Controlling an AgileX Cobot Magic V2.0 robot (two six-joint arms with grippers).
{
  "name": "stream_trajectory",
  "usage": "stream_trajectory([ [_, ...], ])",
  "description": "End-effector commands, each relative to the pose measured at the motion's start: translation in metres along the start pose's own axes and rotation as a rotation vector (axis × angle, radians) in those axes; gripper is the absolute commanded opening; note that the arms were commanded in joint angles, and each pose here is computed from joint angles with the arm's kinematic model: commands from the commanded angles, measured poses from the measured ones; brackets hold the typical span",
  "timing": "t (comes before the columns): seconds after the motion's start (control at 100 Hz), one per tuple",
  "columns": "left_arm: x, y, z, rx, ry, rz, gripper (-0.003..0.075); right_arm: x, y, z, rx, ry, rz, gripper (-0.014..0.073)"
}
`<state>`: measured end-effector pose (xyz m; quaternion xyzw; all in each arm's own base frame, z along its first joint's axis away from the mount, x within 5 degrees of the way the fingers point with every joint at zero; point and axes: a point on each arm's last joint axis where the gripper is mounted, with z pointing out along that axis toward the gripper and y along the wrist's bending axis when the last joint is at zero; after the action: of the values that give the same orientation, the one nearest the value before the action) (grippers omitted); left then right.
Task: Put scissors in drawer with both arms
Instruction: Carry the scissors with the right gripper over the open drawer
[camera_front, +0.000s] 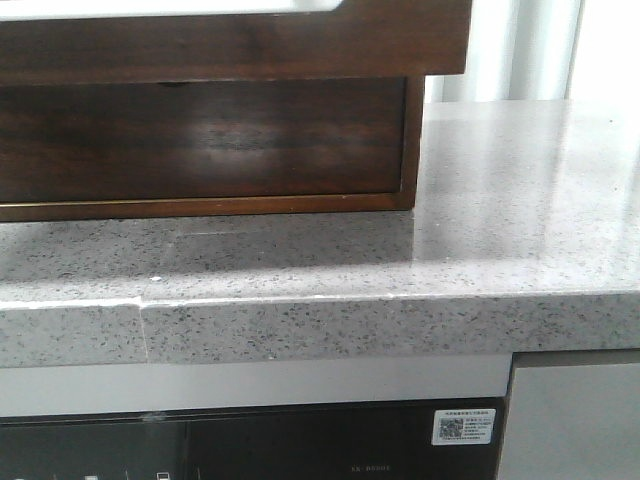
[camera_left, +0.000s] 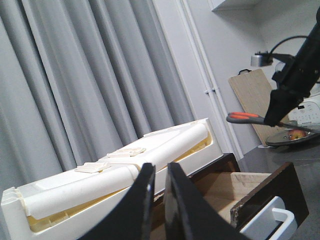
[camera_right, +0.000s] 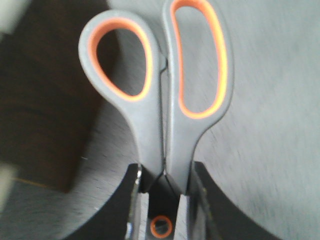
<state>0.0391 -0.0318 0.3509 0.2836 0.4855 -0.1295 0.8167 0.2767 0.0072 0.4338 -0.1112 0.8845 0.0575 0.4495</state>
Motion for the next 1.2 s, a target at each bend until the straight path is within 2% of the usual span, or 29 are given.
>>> stream_trajectory([
  [0.0,-0.013,0.006,0.002,-0.03,-0.076,-0.017,0.0004,-0.029,0.018,-0.039,-0.043,-0.165,-0.09,-0.0124],
  [0.24,-0.013,0.006,0.002,-0.03,-0.076,-0.019,0.0004,-0.063,0.071,-0.086,-0.184,-0.344,-0.286,-0.0124],
  [0.4,-0.013,0.006,0.002,-0.03,-0.076,-0.021,0.0003,-0.071,0.104,-0.095,-0.292,-0.401,-0.4,-0.0124],
  [0.64,-0.013,0.006,0.002,-0.03,-0.076,-0.021,0.0004,-0.067,0.153,-0.058,-0.44,-0.353,-0.63,-0.0124],
  [0.83,-0.013,0.006,0.002,-0.031,-0.074,-0.03,0.0004,-0.064,0.182,-0.019,-0.488,-0.334,-0.779,-0.0124],
  [1.05,-0.013,0.006,0.002,-0.031,-0.074,-0.037,0.0003,-0.059,0.199,0.014,-0.51,-0.31,-0.889,-0.0124],
  [1.19,-0.013,0.006,0.002,-0.03,-0.072,-0.037,0.0004,-0.056,0.204,0.03,-0.519,-0.288,-0.918,-0.0124],
])
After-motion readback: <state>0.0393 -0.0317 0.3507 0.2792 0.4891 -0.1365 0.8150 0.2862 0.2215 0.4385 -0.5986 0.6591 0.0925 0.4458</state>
